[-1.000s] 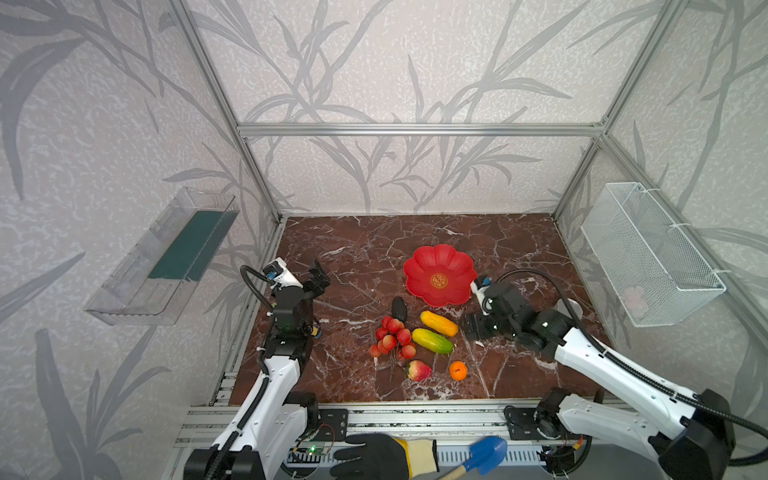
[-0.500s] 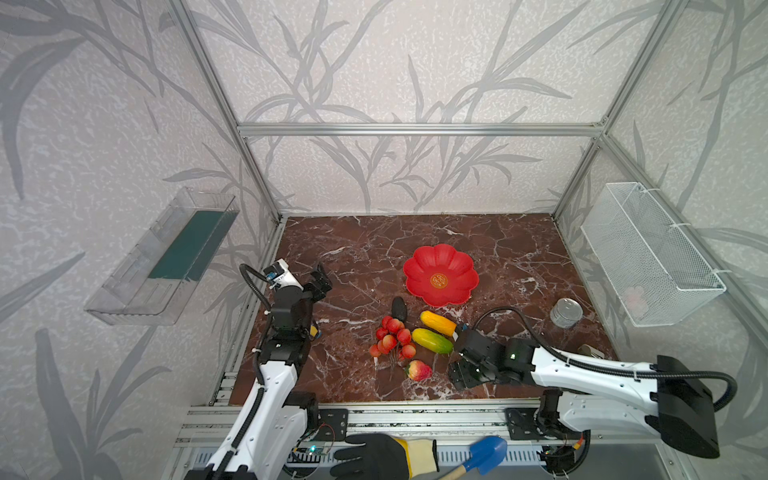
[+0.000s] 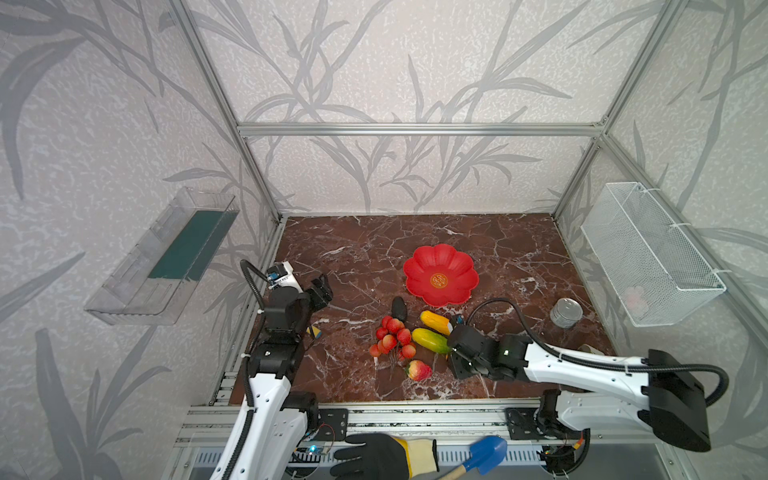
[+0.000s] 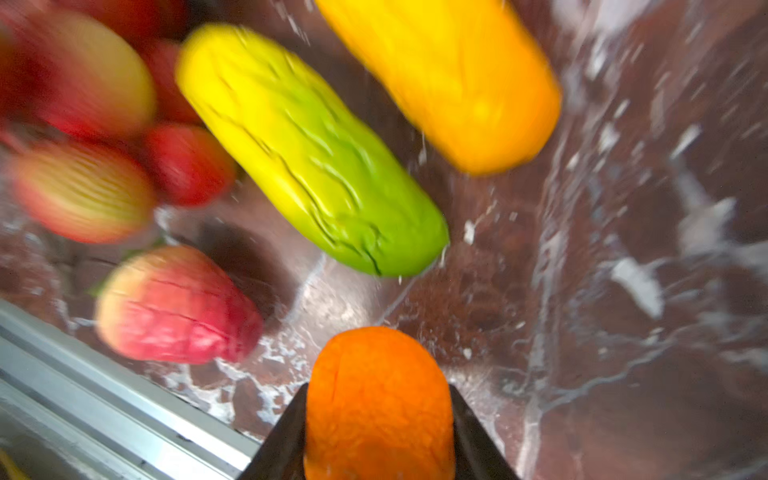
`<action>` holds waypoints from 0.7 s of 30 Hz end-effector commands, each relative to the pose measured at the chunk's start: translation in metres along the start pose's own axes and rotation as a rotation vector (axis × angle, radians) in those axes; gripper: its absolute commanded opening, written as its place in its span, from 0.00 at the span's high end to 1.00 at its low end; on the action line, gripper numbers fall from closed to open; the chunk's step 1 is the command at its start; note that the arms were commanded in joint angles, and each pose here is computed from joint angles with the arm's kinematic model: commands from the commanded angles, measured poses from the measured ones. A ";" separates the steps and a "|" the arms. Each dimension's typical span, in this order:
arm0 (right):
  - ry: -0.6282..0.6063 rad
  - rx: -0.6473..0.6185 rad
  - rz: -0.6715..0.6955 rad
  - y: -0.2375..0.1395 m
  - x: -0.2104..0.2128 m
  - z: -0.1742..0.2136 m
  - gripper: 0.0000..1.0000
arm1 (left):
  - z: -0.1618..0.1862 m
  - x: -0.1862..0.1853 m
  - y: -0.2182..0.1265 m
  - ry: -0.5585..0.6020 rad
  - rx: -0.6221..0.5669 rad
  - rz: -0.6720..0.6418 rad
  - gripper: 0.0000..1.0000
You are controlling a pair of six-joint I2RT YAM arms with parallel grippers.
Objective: Place and organize the fake fruits in the fruit bowl
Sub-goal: 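Carry the tangerine into the bowl with right gripper while left reaches for peach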
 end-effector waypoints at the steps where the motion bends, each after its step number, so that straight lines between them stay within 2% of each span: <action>1: -0.065 -0.161 0.118 -0.034 -0.026 -0.056 0.55 | 0.023 -0.010 -0.009 0.074 0.190 0.000 0.26; 5: -0.046 -0.248 0.120 -0.014 -0.052 -0.115 0.55 | 0.056 -0.027 -0.022 0.156 0.298 0.026 0.29; 10: -0.057 -0.240 0.141 0.039 -0.077 -0.167 0.55 | 0.107 -0.041 -0.040 0.228 0.461 0.076 0.32; 17: -0.060 -0.090 0.177 0.125 -0.108 -0.173 0.55 | 0.182 -0.058 -0.062 0.355 0.635 0.170 0.32; 21: -0.032 -0.026 0.178 0.153 -0.118 -0.169 0.55 | 0.215 -0.075 -0.071 0.447 0.714 0.198 0.32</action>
Point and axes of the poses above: each gripper's point midway between its finger pads, its own y axis out along the fingers, its own x axis along the line the jaws close on, z = x × y, the point moved 5 cm from there along -y, back along the fingers, and after that the axes turned 14 degrees about -y, right-handed, at the moved point
